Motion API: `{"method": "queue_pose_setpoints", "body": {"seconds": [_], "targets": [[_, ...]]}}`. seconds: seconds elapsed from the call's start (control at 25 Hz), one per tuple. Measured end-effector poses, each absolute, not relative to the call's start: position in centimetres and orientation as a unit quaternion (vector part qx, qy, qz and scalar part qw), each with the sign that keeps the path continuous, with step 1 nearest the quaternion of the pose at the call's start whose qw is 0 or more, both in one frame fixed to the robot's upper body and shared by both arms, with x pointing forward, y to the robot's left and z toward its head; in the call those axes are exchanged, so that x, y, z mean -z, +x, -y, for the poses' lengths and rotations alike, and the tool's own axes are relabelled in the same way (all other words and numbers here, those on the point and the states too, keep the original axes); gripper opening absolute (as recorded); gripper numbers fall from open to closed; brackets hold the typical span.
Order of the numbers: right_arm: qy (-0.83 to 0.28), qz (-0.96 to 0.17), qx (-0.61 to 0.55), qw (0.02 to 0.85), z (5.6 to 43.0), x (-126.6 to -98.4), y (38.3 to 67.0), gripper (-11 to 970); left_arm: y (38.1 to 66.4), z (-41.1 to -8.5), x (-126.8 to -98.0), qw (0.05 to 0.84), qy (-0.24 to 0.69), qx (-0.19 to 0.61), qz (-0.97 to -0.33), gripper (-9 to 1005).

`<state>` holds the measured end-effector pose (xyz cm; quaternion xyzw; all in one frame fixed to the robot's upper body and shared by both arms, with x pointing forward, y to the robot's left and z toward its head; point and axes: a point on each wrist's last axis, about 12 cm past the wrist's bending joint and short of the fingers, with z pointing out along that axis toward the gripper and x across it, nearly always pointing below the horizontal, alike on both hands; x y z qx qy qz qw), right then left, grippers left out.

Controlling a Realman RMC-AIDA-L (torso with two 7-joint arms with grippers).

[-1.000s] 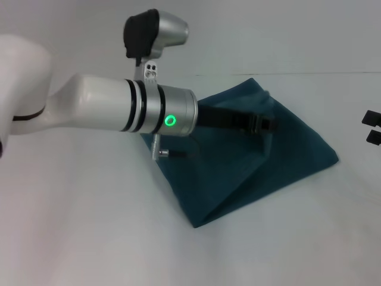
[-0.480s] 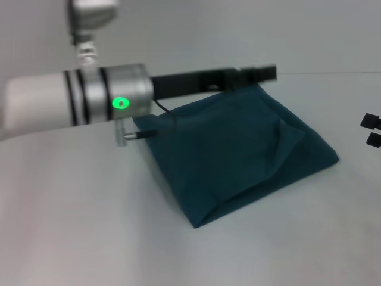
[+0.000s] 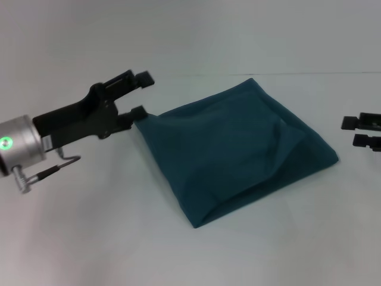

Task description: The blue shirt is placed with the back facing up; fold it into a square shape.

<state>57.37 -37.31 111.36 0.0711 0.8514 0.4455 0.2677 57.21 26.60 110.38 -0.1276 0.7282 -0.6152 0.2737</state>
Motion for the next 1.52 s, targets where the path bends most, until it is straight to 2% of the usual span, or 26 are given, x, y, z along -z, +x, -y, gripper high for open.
{"method": "queue_pose_setpoints", "body": {"seconds": [0.08,0.36,0.6,0.88,1.24,1.52], "targets": [[0.058,-0.868,-0.428,0.246,36.7,-112.6,59.0,791,56.2,-27.7,-110.1,0.258,-0.138,0.617,-0.73,926],[0.032,-0.903,-0.38,0.197,33.6,-116.9,63.2,791,53.6,-30.5,-109.3,0.254,-0.158,0.61,-0.734,937],[0.041,-0.912,-0.376,0.162,29.7,-117.9,65.0,790,53.1,-30.9,-108.9,0.253,-0.159,0.601,-0.742,937],[0.146,-0.883,-0.425,0.136,28.6,-116.2,65.3,790,53.3,-30.6,-108.9,0.258,-0.15,0.596,-0.745,934],[0.22,-0.863,-0.447,0.083,29.0,-113.2,63.4,790,53.7,-30.6,-108.5,0.277,-0.158,0.583,-0.747,934],[0.262,-0.85,-0.447,0.095,28.5,-111.0,62.9,790,54.3,-30.4,-108.4,0.291,-0.154,0.571,-0.752,934]]}}
